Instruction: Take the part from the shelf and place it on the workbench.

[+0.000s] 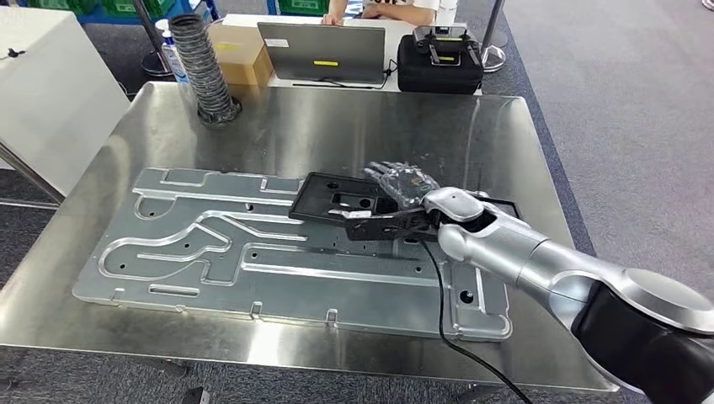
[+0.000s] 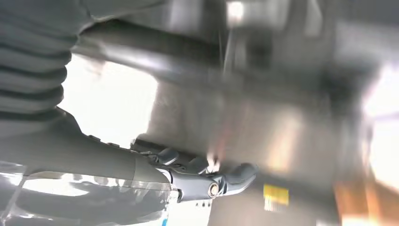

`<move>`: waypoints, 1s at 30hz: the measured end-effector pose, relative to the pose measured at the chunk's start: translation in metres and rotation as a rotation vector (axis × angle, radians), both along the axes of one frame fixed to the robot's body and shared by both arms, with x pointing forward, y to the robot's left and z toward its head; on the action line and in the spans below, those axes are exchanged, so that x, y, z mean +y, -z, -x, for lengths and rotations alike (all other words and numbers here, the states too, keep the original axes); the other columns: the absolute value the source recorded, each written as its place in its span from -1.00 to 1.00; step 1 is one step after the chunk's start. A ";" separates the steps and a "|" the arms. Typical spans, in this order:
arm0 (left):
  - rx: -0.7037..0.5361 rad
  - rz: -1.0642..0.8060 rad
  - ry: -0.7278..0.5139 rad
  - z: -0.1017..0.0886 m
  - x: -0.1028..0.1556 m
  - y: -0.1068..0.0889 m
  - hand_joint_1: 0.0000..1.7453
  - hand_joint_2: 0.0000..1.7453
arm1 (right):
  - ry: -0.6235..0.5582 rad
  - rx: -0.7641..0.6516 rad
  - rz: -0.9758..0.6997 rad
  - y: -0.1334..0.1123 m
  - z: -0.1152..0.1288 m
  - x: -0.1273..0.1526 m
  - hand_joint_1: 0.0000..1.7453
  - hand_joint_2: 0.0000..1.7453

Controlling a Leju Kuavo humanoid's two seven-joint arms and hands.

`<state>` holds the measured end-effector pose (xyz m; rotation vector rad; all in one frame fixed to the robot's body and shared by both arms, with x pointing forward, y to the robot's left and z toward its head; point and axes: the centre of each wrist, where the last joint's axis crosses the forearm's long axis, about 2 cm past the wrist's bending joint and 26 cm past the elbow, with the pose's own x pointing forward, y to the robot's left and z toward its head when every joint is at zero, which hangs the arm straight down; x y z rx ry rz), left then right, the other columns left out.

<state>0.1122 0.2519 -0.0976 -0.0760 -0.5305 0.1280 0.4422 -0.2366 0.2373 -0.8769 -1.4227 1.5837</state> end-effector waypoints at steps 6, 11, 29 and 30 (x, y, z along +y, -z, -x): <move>-0.003 0.006 0.003 -0.001 -0.002 0.000 -1.00 -1.00 | -0.117 -0.135 -0.318 -0.029 -0.020 -0.034 -1.00 -1.00; -0.011 0.026 0.001 0.004 -0.003 0.001 -1.00 -1.00 | -0.270 -0.218 -0.577 -0.051 -0.021 -0.049 -1.00 -1.00; 0.004 0.041 -0.158 0.061 0.023 0.013 -1.00 -1.00 | 0.098 -1.244 -1.162 -0.013 0.165 -0.086 -1.00 -1.00; 0.004 0.039 -0.160 0.061 0.024 0.013 -1.00 -1.00 | 0.130 -1.233 -1.134 -0.004 0.172 -0.091 -1.00 -1.00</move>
